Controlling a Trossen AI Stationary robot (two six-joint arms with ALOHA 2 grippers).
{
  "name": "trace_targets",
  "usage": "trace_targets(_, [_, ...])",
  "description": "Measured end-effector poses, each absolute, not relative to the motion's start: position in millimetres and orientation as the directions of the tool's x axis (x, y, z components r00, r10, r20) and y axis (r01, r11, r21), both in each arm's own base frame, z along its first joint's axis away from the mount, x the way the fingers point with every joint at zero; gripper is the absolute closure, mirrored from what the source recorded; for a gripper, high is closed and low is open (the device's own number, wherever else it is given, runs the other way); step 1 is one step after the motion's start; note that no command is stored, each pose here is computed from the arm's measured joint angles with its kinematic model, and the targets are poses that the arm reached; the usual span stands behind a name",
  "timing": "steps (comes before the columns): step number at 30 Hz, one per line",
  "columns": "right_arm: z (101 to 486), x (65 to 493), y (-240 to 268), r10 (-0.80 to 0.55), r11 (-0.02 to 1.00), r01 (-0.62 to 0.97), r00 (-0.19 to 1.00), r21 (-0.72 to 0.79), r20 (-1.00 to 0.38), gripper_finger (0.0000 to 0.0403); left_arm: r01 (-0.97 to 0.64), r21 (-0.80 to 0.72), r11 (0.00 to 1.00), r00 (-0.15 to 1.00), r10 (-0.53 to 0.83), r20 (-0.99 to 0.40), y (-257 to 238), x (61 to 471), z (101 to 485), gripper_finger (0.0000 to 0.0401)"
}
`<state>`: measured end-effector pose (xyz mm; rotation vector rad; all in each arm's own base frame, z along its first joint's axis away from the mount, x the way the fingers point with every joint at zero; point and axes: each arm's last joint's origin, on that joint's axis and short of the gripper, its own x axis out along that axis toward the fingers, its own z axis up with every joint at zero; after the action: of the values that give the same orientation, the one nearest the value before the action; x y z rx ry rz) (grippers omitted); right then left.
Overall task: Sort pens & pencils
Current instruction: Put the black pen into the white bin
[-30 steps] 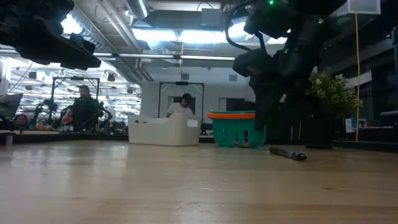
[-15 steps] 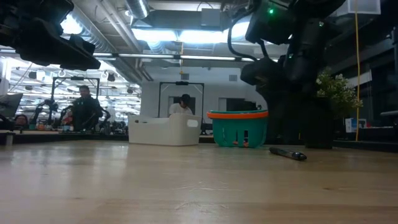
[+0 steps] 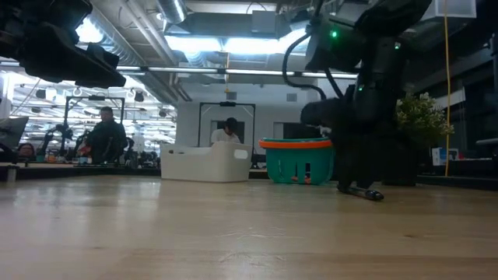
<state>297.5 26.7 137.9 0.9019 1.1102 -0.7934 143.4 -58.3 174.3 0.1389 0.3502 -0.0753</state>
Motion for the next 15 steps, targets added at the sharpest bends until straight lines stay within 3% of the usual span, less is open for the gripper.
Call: trace_targets(15, [120.3, 300.8, 27.5, -0.081, 0.428, 0.891, 0.202, 0.149, -0.976, 0.0257, 0.096, 0.121, 0.988, 0.936, -0.049, -0.349, -58.3, 143.4, 174.1, 0.0296])
